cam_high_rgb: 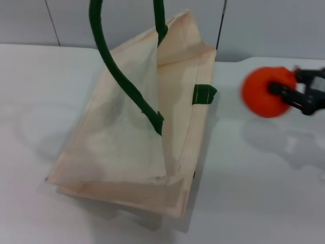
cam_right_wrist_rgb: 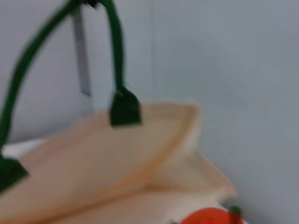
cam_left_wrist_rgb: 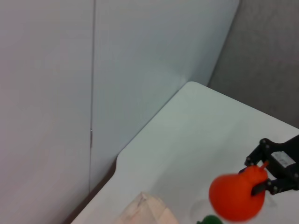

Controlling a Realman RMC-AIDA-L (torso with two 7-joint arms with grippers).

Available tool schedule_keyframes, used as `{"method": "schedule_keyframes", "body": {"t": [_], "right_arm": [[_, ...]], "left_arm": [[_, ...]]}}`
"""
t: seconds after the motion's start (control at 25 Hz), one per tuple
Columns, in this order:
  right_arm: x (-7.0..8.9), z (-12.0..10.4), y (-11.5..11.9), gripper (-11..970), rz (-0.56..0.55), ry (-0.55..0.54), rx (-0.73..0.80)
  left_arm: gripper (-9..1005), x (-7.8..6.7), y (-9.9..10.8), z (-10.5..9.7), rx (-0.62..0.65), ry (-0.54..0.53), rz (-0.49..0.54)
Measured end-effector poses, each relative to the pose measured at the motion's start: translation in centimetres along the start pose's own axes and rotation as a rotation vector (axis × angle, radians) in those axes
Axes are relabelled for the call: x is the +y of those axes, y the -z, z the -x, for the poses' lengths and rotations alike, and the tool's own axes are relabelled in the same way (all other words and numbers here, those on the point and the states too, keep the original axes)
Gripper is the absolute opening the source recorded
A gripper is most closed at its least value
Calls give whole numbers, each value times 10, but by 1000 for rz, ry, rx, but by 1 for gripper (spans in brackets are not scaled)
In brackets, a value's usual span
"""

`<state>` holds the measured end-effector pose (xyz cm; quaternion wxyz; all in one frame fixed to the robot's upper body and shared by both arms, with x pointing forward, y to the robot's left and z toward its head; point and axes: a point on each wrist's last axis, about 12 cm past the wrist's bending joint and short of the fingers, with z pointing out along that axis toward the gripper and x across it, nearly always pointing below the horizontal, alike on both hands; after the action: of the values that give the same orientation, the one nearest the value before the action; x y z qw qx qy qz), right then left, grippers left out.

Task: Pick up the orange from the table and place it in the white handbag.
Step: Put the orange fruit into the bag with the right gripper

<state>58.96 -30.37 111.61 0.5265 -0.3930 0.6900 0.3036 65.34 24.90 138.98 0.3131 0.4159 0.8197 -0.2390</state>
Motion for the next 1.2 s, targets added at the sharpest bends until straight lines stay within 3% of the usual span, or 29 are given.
{"method": "schedule_keyframes", "body": {"t": [0.28, 0.44, 0.96, 1.2], "right_arm": [[18, 22, -55, 307, 168, 65, 11], [28, 26, -75, 279, 242, 76, 41], [49, 53, -145, 151, 373, 150, 157], [50, 56, -154, 116, 360, 144, 180]], "left_arm": [[141, -9, -3, 22, 19, -47, -27], [142, -13, -4, 27, 17, -61, -33], [141, -16, -11, 31, 22, -78, -67], [141, -17, -12, 32, 21, -80, -69]]}}
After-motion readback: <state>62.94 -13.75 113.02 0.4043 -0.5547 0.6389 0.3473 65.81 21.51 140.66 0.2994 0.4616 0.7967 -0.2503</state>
